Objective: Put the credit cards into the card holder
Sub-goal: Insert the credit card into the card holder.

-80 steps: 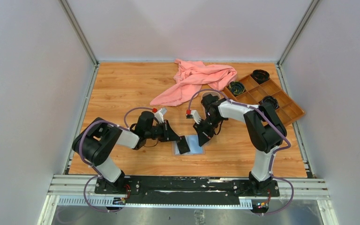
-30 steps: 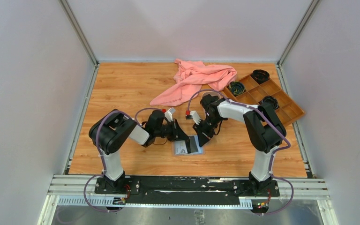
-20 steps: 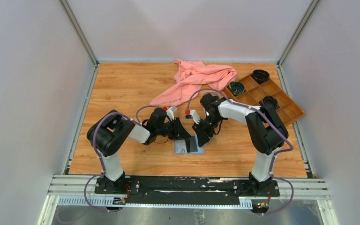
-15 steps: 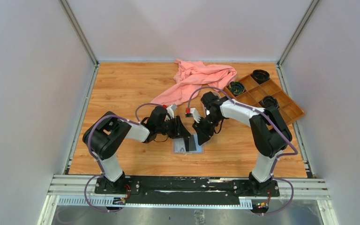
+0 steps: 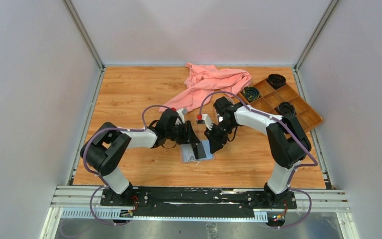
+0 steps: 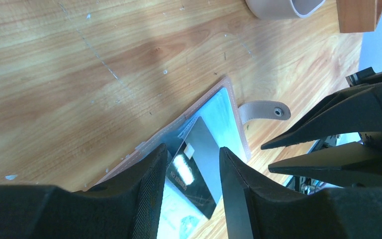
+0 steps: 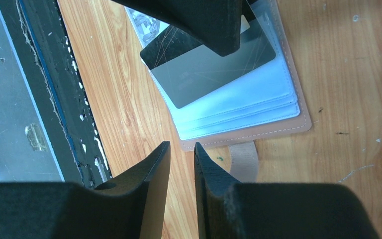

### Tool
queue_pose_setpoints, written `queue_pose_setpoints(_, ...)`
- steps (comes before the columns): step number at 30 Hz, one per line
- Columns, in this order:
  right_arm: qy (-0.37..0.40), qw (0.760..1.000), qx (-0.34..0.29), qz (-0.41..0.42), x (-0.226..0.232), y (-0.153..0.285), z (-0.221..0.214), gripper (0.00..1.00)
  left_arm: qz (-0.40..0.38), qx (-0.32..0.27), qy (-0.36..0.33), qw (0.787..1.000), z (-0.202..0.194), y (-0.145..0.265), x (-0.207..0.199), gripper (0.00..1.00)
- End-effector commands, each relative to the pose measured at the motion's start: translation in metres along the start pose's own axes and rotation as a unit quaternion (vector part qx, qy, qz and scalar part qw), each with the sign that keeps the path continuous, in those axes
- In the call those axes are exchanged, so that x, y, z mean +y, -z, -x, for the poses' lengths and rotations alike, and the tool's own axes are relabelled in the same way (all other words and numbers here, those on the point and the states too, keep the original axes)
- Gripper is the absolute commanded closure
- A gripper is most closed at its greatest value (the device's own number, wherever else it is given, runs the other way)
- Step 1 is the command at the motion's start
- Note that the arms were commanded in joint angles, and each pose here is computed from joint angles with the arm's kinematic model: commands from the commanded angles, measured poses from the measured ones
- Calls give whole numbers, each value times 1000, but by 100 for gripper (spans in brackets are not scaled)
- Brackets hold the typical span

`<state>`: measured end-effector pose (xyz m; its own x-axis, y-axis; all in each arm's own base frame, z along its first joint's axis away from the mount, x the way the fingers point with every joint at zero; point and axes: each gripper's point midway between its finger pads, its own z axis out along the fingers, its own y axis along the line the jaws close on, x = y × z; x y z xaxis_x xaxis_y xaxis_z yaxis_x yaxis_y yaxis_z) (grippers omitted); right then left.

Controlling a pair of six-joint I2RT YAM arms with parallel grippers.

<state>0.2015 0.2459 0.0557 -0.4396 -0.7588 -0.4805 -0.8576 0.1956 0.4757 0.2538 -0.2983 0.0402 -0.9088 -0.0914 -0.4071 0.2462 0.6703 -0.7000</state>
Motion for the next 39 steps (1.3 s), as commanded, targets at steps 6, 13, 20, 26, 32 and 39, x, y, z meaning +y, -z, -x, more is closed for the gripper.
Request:
queue_pose_setpoints(6, 23, 1000, -11, 18, 14, 3, 8, 72, 43, -20, -42, 998, 19, 16, -3, 52)
queue_pose_setpoints(13, 28, 999, -15, 19, 16, 5, 10, 72, 52, -60, -54, 995, 26, 41, -9, 56)
queue_pose_setpoints(20, 27, 999, -15, 18, 15, 5, 10, 73, 46, -74, -45, 995, 4, 59, -14, 79)
queue_pose_setpoints(26, 25, 999, -11, 18, 13, 3, 8, 73, 39, -88, -51, 994, -8, 65, -24, 80)
queue_pose_setpoints(32, 17, 1000, -6, 16, 10, 1, 6, 73, 32, -95, -40, 994, -19, 61, -23, 72)
queue_pose_setpoints(39, 7, 1000, -4, 14, 6, 1, 3, 73, 30, -90, -37, 995, -27, 50, -25, 67)
